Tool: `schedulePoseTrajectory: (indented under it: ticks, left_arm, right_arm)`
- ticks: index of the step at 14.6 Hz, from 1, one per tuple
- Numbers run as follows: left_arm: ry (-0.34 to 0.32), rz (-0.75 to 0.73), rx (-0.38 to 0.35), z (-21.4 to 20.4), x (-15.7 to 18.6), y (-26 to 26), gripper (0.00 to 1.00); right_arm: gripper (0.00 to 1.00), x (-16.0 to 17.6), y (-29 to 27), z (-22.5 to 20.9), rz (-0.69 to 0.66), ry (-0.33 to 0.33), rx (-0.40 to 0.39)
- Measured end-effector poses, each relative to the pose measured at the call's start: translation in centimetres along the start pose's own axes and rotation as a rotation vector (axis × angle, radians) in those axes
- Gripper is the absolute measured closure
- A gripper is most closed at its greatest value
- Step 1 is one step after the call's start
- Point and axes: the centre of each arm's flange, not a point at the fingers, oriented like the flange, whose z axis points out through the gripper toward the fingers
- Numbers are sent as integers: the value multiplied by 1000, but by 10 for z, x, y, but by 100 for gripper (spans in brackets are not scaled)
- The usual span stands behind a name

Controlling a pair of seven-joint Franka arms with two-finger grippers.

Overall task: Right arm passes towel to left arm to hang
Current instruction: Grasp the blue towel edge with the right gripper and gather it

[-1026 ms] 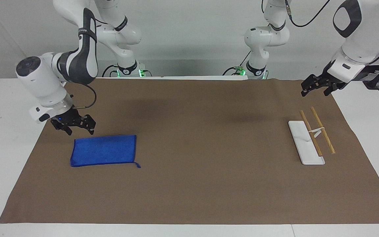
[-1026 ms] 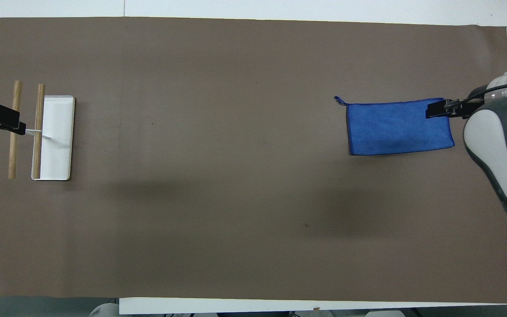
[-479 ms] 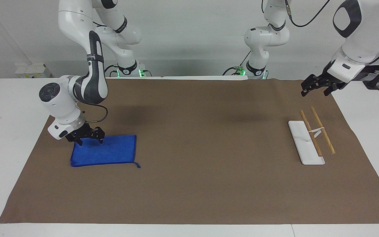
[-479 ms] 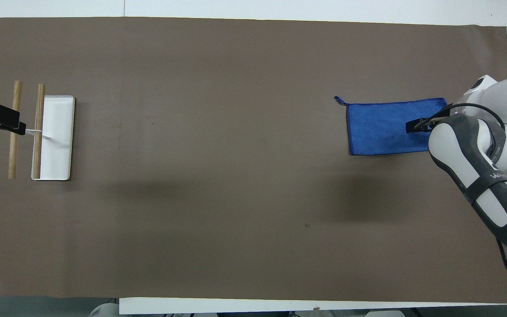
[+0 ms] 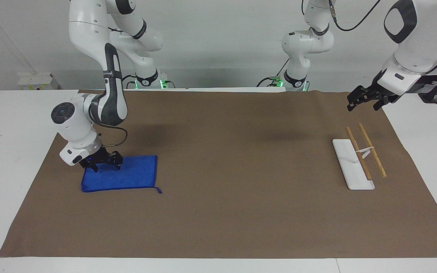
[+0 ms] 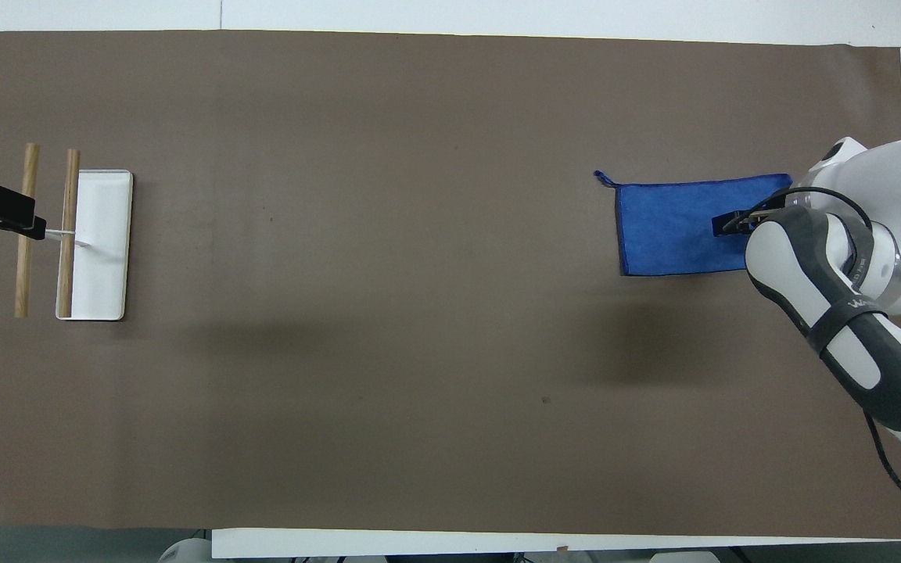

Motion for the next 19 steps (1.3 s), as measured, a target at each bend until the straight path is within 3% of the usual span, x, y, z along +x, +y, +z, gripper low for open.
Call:
schedulePoseTrajectory:
  ticks: [4,6,8,13,16,19]
  left_arm:
    - [0,0,0,0,0,0,0]
    - [0,0,0,0,0,0,0]
    - [0,0,0,0,0,0,0]
    - [0,0,0,0,0,0,0]
    - [0,0,0,0,0,0,0]
    - [0,1,0,0,0,1,0]
  right_arm:
    - [11,-1,-2,9,-4,-15,2]
    - [26,0,-2,8,-4,-13,1]
    - [32,0,-2,7,-5,-7,-1]
    - [88,1,-6,4,-12,0,1]
    - [89,1,-6,4,26,1,4]
    - [89,3,-12,-12,210,-62,21]
